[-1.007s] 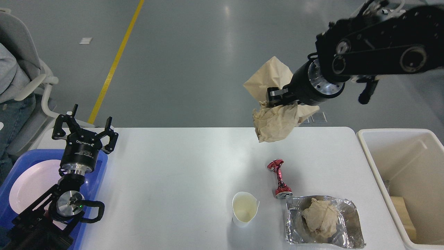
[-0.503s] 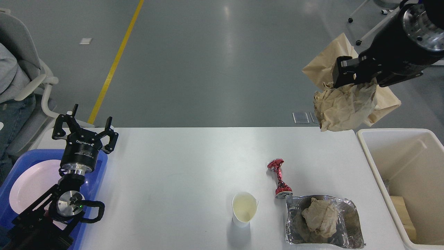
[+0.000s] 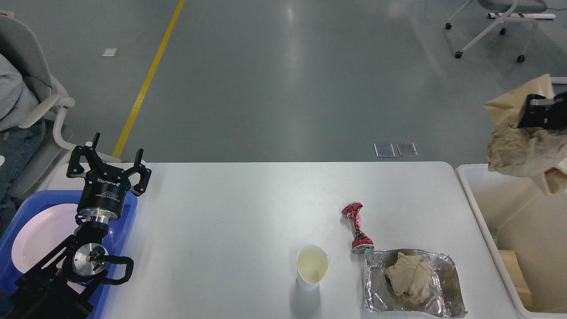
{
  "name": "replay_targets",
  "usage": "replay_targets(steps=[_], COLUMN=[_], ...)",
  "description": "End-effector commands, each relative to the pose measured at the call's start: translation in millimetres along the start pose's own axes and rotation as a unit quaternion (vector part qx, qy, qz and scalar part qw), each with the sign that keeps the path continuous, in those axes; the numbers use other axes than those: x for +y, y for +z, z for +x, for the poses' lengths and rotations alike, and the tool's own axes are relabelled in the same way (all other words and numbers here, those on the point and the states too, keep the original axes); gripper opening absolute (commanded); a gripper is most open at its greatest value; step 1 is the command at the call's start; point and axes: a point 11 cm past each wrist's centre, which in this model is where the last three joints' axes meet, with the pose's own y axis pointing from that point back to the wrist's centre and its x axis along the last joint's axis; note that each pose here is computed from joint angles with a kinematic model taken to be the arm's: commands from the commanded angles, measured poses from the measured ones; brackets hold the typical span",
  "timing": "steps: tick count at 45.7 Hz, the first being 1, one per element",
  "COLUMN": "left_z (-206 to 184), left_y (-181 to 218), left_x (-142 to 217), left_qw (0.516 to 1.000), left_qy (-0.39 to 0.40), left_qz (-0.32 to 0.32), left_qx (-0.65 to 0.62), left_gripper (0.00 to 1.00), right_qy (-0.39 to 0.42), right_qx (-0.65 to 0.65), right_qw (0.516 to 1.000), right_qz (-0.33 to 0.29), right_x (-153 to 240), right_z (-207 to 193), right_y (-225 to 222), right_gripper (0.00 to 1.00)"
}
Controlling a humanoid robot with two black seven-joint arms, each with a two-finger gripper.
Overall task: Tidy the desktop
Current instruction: 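Lift the crumpled paper bag and carry it over the white bin, then lower the bag into the white bin and release it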
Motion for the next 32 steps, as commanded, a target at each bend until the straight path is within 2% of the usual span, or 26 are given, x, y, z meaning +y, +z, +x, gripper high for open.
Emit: replay_targets(steps=[1,6,13,21,32], left_z=[0,0,0,0,0], left_y=[0,0,0,0,0], left_x=[0,0,0,0,0], left_qw=[1.000,1.000,1.000,1.000,1.000], left_qy=[0.000,0.000,0.000,0.000,0.000], left_qz=[0.000,0.000,0.000,0.000,0.000], left_qx=[0.000,0.000,0.000,0.000,0.000], left_gripper=[0.96,0.96,0.96,0.96,0.96], right_qy=[0.021,0.045,0.077,0.094,0.129], right_qx=[-0.041,-0.070,-0.093,-0.127,-0.119], right_qw=[0.998,0.994,0.986,0.982,0.976], right_qz=[-0.042,-0.077,-0.115,-0.107,-0.127], right_x=[-44,-82,-155,-233,-301], right_z=[4,1,-30,-74,-113], right_y=[64,108,144,146,139], right_gripper=[0.00,0.00,0.00,0.00,0.00])
